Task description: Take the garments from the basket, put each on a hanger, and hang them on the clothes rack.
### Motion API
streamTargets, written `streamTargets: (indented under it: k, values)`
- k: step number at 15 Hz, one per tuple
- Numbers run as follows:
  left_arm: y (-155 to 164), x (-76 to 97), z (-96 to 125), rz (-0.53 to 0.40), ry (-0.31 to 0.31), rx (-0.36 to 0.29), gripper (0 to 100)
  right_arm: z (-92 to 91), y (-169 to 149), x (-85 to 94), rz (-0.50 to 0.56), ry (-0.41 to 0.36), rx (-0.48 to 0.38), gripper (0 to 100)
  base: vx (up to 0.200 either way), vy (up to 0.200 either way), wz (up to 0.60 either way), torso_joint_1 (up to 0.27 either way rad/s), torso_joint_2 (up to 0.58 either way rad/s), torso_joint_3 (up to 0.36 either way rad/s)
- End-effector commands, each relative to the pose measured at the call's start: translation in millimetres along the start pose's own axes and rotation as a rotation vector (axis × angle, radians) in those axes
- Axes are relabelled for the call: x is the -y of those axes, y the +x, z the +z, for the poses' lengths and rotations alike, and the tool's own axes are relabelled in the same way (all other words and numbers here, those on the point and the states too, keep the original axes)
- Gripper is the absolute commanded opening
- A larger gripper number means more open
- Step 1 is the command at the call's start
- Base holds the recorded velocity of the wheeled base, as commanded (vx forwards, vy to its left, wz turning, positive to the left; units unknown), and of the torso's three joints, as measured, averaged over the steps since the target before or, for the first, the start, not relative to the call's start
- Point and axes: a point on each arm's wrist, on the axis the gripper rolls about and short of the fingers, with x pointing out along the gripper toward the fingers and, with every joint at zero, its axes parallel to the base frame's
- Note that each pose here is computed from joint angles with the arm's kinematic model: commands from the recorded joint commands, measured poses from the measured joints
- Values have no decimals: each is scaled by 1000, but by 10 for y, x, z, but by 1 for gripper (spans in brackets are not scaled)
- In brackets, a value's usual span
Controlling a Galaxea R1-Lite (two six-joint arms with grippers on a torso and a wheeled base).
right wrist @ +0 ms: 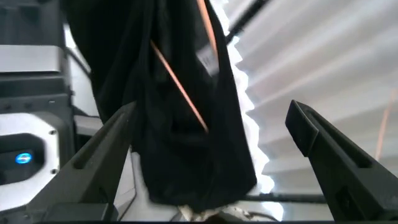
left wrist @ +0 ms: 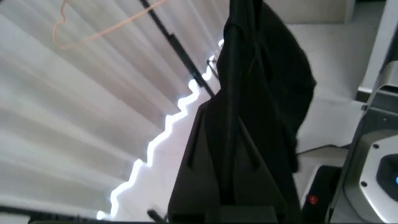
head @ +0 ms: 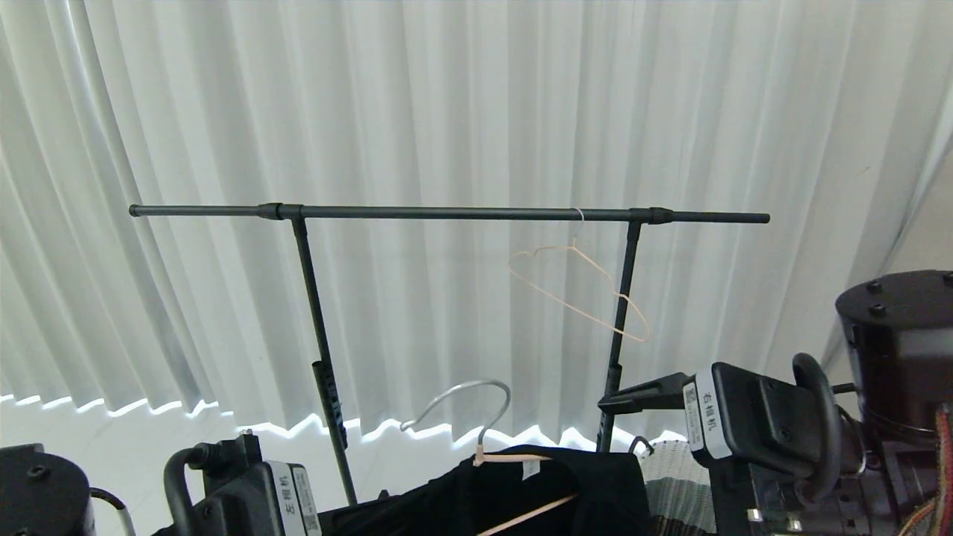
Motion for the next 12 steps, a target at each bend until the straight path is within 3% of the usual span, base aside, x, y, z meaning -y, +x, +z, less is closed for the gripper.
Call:
streamTargets:
  k: [1,3,7,12]
  values:
    - [-14,46,38,-24,21,30,0,77,144,-46,50,-18,-2,100,0,0,0,0,0,0]
    - [-7,37,70,-18,22,49,0,70,342,-94,94,-10,-31,100,0,0,0,0,0,0]
    - [-22,31,93,-14,27,63,0,104,644,7,96,18,-51,100,0,0,0,0,0,0]
    - [-24,25,116,-7,35,85,0,-1,650,150,53,64,-83,100,0,0,0,0,0,0]
